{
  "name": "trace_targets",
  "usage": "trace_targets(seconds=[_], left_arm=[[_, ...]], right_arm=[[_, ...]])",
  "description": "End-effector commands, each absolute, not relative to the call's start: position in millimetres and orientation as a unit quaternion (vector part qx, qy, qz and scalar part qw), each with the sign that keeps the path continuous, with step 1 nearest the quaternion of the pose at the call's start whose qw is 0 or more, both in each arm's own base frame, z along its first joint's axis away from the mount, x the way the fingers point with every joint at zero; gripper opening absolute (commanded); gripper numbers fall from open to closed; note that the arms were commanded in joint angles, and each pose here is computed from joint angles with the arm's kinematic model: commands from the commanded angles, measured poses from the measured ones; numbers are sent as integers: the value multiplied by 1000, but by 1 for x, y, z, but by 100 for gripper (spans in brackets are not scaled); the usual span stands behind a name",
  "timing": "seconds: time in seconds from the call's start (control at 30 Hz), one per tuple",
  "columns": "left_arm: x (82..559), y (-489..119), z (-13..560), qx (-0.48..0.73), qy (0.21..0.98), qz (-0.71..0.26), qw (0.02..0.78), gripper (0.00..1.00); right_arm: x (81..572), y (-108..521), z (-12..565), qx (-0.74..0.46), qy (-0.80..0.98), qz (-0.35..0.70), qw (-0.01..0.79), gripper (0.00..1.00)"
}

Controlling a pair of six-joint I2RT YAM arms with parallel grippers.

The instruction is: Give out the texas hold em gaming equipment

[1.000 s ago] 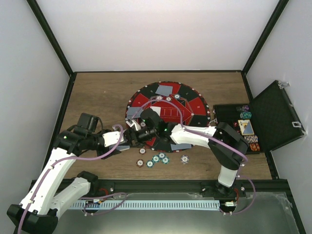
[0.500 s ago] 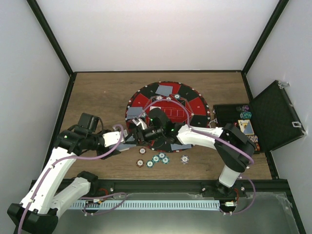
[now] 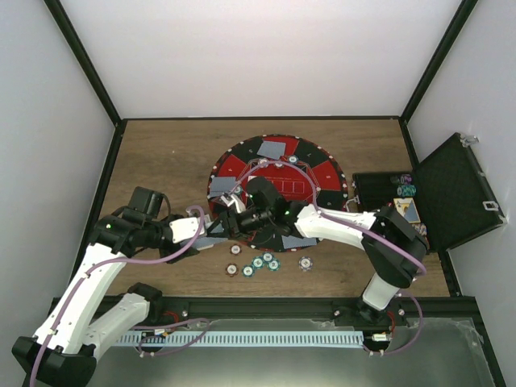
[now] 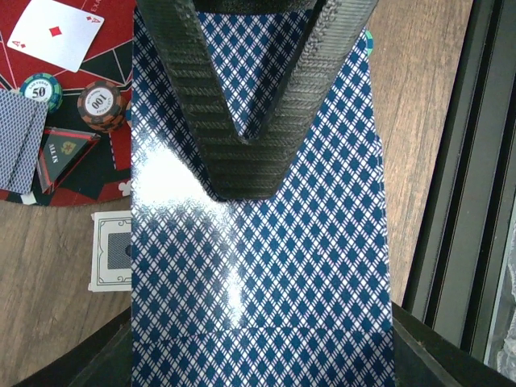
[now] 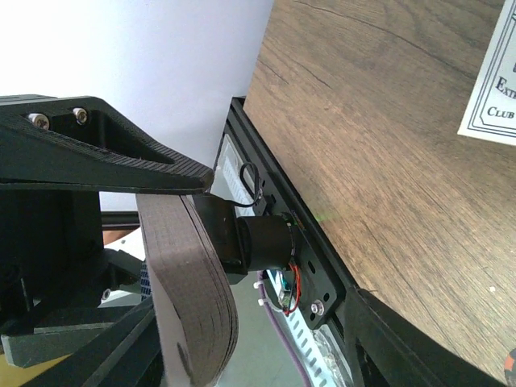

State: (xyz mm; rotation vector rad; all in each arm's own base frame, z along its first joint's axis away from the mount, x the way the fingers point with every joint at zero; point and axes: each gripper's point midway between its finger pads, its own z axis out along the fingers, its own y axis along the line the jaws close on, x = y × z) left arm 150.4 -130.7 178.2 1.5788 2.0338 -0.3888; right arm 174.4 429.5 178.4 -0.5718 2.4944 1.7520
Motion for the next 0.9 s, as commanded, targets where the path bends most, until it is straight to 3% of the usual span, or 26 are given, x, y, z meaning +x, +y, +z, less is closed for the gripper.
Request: trace_targets(seconds=[0.0, 0.5, 0.87], left_arm=[[152, -139, 194, 592, 732, -157, 297, 9], [154, -140, 199, 593, 731, -158, 300, 9], [153, -139, 197, 594, 731, -155, 299, 10]], right_arm=[[182, 426, 173, -173, 834, 522, 43, 57], [185, 415, 168, -176, 845, 503, 53, 47], [183, 406, 182, -173, 834, 521, 59, 19]])
